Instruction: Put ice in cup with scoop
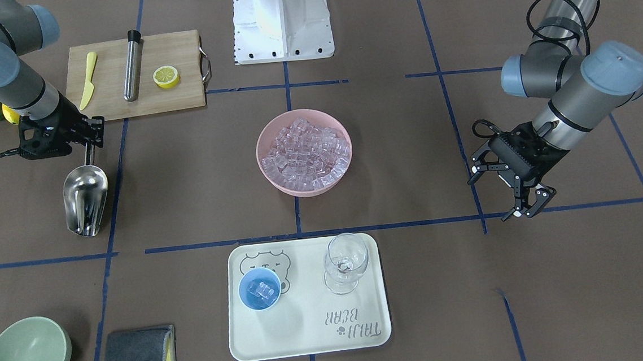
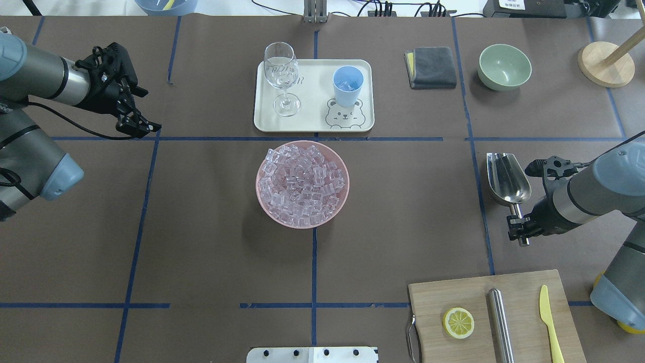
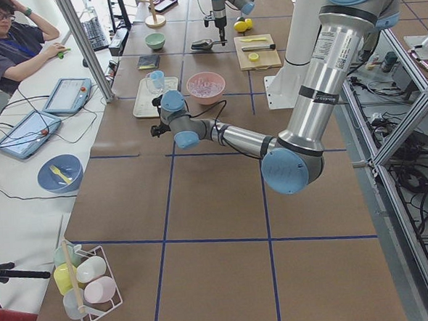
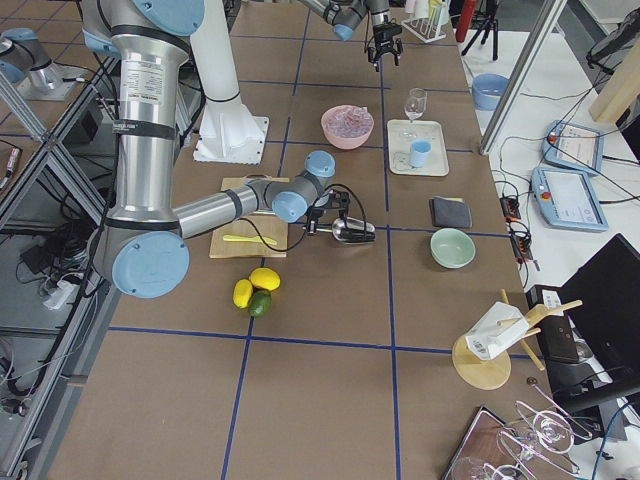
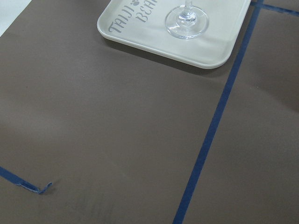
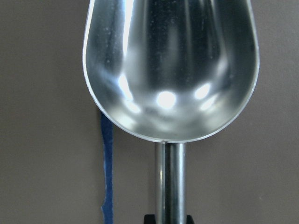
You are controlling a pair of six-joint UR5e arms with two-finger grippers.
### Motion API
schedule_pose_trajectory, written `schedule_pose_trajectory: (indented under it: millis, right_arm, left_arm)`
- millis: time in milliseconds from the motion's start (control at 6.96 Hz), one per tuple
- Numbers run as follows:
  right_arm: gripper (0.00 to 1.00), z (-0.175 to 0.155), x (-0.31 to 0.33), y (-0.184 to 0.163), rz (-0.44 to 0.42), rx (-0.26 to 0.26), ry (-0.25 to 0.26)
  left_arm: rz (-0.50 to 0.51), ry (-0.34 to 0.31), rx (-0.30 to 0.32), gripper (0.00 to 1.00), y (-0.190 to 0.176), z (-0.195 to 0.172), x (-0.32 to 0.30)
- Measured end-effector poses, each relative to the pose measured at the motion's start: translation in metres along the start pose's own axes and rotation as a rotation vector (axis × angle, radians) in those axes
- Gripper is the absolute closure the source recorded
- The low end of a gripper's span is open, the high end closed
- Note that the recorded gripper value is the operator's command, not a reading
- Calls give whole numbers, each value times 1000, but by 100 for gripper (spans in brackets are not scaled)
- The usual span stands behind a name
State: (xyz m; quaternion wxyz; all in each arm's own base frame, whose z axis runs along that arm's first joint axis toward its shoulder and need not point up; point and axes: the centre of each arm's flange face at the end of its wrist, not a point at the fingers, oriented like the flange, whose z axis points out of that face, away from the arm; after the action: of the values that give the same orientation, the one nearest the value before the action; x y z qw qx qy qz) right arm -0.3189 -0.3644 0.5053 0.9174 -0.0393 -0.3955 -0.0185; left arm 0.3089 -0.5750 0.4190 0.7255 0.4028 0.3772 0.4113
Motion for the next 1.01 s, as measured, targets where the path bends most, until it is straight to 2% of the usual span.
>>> schedule_pose_trajectory:
  millis: [144, 431, 718, 862, 1005]
  right_arm:
    - [0, 0, -2, -1, -2, 2, -2]
    - [0, -4, -5, -4, -7, 17, -10]
    - [0, -29, 5, -26, 6, 71, -25]
    - [0, -47, 23, -42, -13, 104, -24]
    - [0, -69, 47, -59, -46, 126, -12]
  left_arm:
    - [0, 0, 0, 0, 0, 0, 0]
    - [1, 0, 1, 0, 0, -1, 0]
    - [-6, -10, 4, 0, 1, -8, -6]
    - [-28, -16, -8, 0, 4, -18, -16]
    - [-80, -28, -46, 0, 5, -37, -32]
